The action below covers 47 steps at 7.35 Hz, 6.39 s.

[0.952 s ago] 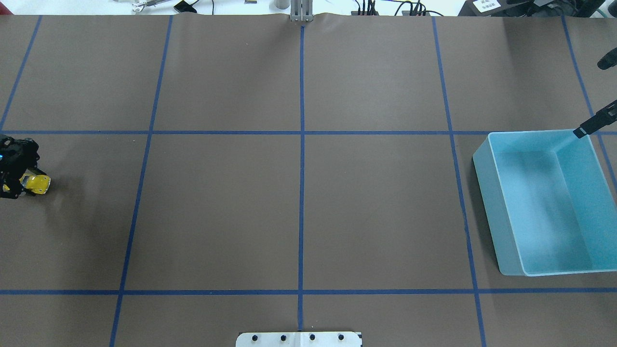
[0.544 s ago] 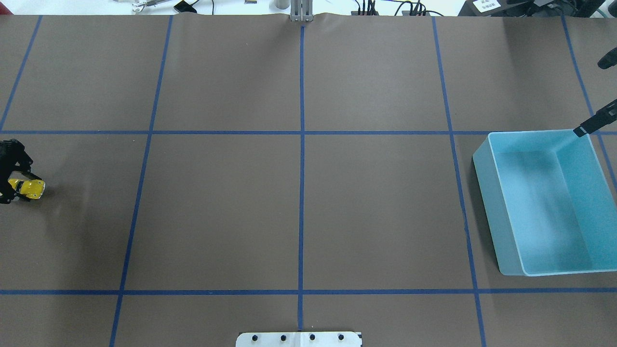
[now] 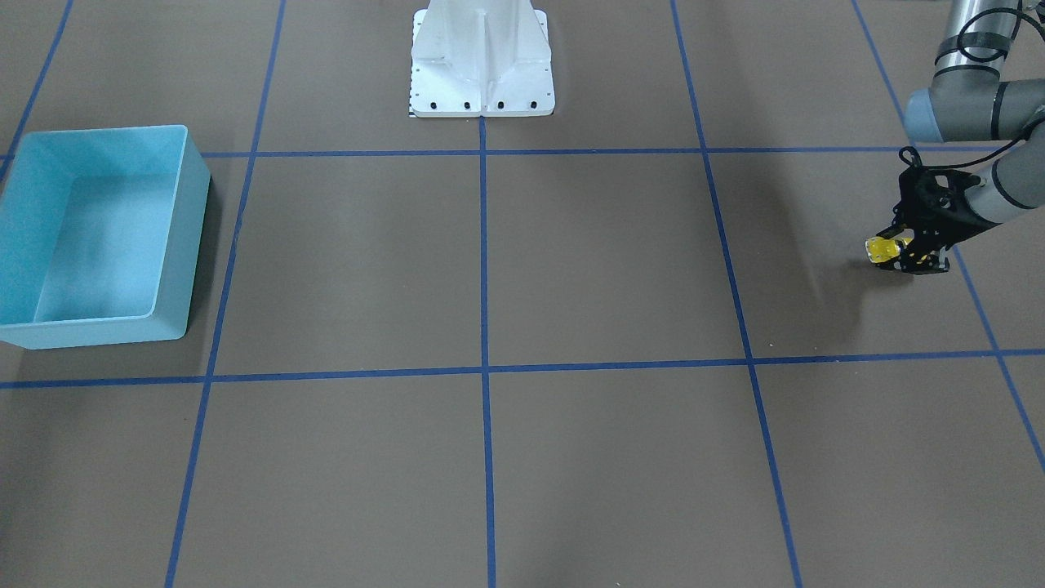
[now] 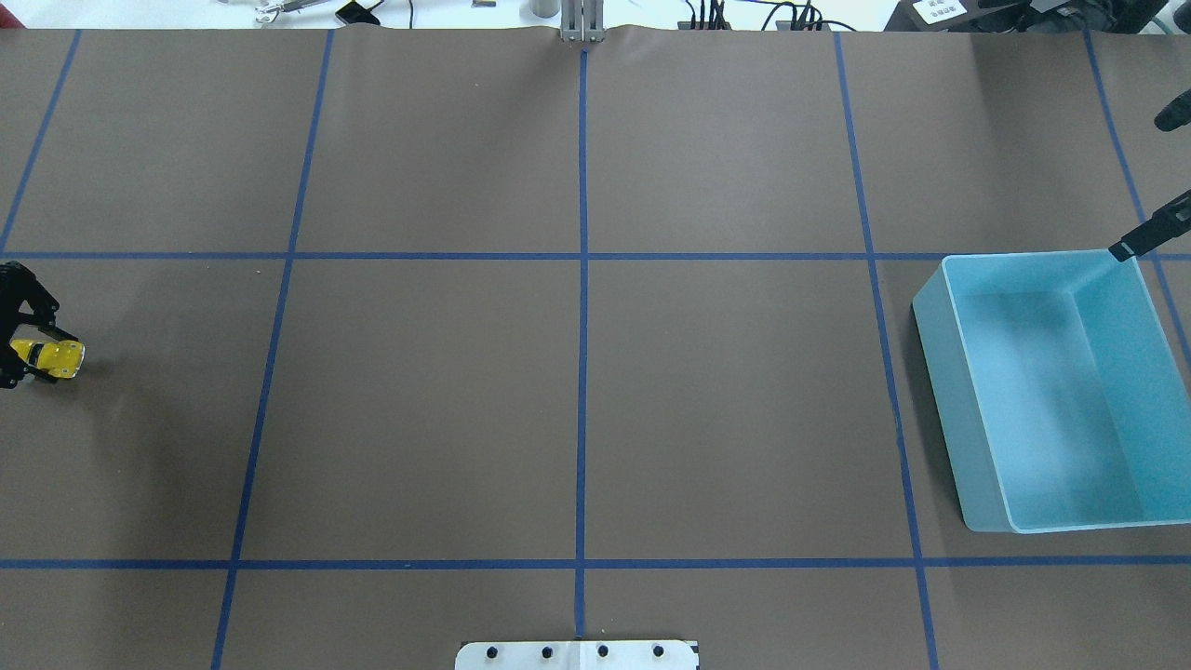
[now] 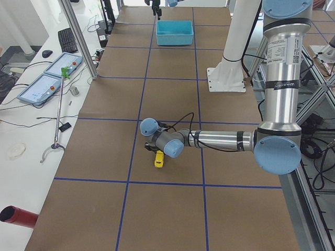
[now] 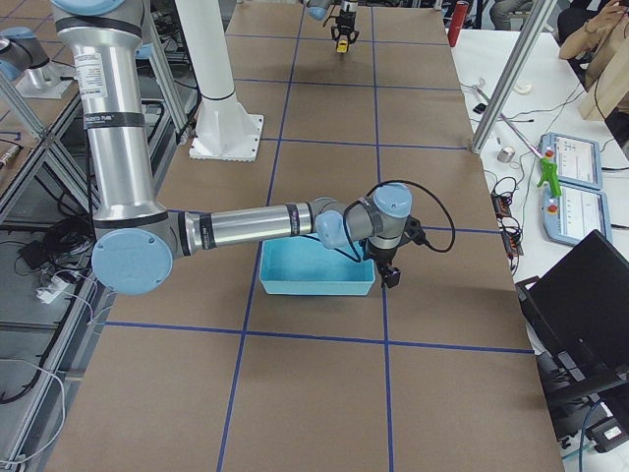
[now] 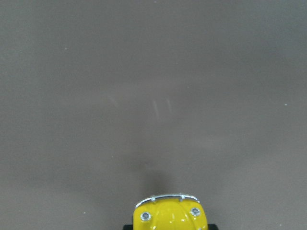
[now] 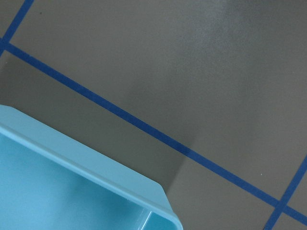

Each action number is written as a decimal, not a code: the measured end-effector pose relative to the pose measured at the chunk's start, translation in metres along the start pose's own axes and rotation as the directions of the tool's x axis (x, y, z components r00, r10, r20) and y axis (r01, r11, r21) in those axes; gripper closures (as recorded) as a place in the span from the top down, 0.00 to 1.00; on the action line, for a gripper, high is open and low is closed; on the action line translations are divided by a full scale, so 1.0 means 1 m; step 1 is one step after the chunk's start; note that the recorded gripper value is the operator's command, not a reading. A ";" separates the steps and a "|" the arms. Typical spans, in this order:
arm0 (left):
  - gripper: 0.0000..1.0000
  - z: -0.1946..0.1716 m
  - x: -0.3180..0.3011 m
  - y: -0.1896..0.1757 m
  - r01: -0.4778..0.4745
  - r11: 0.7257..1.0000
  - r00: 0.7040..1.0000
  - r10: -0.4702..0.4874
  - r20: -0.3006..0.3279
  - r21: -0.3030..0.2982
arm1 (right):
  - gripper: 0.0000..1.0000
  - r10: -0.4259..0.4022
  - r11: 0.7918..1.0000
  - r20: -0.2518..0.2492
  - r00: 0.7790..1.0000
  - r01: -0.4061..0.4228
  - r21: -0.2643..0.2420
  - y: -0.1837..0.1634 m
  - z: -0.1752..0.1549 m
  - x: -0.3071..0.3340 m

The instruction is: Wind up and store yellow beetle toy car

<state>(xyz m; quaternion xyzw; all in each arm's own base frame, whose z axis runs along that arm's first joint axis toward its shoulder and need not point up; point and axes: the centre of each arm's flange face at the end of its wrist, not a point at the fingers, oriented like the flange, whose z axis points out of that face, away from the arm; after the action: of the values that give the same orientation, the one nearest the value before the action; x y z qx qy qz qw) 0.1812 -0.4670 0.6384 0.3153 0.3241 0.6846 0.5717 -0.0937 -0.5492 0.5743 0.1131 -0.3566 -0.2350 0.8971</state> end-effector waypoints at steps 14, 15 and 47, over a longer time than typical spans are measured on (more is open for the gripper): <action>0.00 0.016 0.001 0.029 0.043 0.999 0.999 -0.043 0.008 0.029 | 1.00 0.015 1.000 0.012 1.000 -0.015 0.005 -0.012 -0.010 0.000; 0.00 0.017 0.002 0.031 0.043 0.999 0.999 -0.043 0.008 0.033 | 1.00 0.032 0.999 0.015 0.999 -0.032 -0.010 -0.013 -0.011 0.001; 0.00 0.011 0.027 0.129 0.025 0.997 0.999 -0.027 0.026 0.076 | 1.00 0.038 0.999 0.010 0.999 -0.038 -0.007 -0.017 -0.018 0.003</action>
<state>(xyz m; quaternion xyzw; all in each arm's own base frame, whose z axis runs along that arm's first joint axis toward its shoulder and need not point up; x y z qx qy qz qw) 0.1115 -0.4572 0.7500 0.3418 0.3460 0.6601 0.5725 -0.0853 -0.5646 0.5571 0.1021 -0.3627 -0.2195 0.8999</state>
